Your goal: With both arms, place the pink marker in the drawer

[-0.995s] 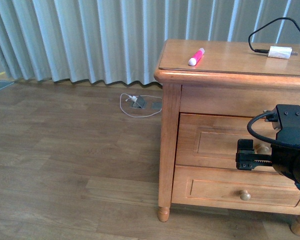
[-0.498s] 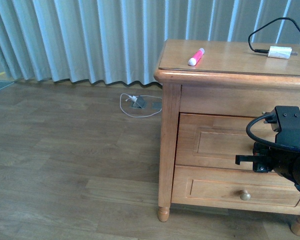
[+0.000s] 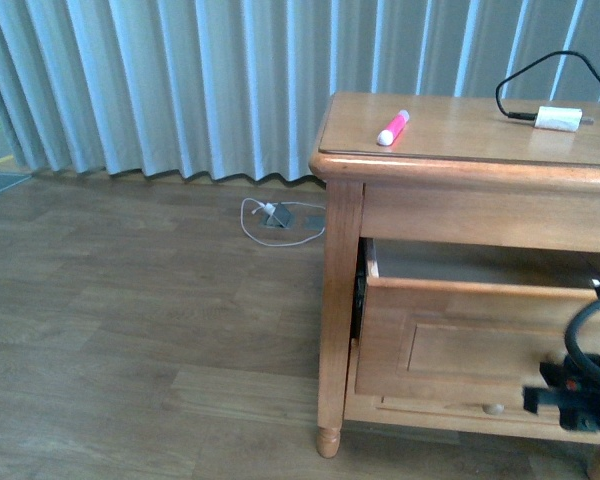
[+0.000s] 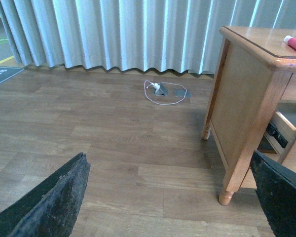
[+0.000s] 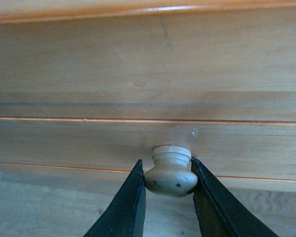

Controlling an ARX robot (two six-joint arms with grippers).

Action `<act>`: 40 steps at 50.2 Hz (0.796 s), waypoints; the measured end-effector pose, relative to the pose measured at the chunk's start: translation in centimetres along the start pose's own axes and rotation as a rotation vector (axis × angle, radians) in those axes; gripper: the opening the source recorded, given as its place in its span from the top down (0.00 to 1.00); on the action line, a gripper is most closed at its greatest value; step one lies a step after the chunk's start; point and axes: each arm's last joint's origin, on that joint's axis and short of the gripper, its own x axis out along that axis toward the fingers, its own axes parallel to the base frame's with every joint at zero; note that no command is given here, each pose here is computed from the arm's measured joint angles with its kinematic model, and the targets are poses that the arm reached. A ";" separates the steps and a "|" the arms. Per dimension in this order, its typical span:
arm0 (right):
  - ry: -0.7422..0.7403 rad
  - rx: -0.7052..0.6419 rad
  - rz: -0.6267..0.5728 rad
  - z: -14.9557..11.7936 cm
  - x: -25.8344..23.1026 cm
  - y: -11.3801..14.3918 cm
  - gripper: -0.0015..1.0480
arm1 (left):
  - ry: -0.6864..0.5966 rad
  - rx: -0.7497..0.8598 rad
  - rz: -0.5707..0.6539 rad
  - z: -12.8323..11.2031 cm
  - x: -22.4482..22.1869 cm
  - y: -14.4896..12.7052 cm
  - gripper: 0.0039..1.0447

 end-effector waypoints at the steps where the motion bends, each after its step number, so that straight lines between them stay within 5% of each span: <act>1: 0.003 -0.001 0.006 -0.3 -0.5 -0.1 0.78 | 0.000 0.000 0.000 0.0 0.0 0.0 0.05; 20: 0.057 -0.051 0.051 -3.8 -8.6 -2.9 0.78 | 0.000 0.000 0.000 0.0 0.0 0.0 0.05; 40: 0.054 -0.006 0.041 -1.9 -12.2 -3.7 0.15 | 0.000 0.000 0.000 0.0 0.0 0.0 0.05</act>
